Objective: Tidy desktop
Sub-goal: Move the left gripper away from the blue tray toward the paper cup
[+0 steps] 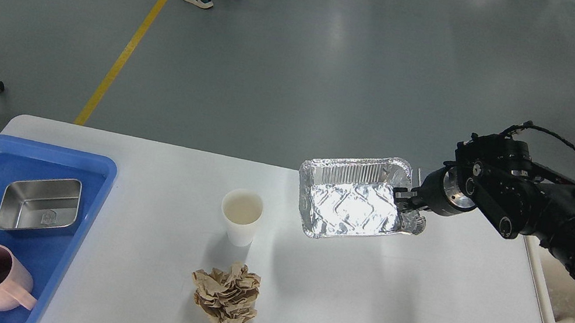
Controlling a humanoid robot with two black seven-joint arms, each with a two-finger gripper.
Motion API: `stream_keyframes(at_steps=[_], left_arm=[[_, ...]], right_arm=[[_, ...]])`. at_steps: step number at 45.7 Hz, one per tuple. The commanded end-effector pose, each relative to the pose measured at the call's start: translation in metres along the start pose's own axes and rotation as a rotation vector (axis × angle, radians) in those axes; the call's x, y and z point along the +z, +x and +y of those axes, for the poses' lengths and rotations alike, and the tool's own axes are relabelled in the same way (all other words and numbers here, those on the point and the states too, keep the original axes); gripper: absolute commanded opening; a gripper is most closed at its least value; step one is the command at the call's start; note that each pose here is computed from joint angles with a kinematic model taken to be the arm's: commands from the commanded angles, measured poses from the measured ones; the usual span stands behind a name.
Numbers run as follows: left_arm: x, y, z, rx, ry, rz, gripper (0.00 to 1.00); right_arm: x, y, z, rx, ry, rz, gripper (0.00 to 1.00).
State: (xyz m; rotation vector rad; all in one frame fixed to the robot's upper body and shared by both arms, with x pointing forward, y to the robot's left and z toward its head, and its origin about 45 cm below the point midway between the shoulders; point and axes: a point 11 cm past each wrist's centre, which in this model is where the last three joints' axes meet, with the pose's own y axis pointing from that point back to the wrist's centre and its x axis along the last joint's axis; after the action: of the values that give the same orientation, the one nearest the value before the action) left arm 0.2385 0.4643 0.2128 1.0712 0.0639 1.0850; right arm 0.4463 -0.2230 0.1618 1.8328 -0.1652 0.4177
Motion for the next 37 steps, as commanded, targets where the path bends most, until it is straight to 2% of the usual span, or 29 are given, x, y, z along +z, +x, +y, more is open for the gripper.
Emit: stream_keyframes(at_steps=[1, 15, 31, 37], left_arm=[[0.016, 0.001, -0.006, -0.013, -0.047, -0.027, 0.96], [0.062, -0.028, -0.043, -0.102, -0.176, -0.13, 0.96], [0.104, -0.072, -0.108, -0.197, -0.203, -0.203, 0.95], [0.134, -0.095, -0.135, -0.231, -0.223, -0.278, 0.93]], right_arm=[[-0.001, 0.0, 0.0, 0.001, 0.002, 0.0, 0.0], [-0.001, 0.0, 0.0, 0.001, 0.003, 0.001, 0.0], [-0.002, 0.0, 0.0, 0.0, 0.003, 0.004, 0.0], [0.003, 0.001, 0.002, 0.003, -0.002, -0.005, 0.0]])
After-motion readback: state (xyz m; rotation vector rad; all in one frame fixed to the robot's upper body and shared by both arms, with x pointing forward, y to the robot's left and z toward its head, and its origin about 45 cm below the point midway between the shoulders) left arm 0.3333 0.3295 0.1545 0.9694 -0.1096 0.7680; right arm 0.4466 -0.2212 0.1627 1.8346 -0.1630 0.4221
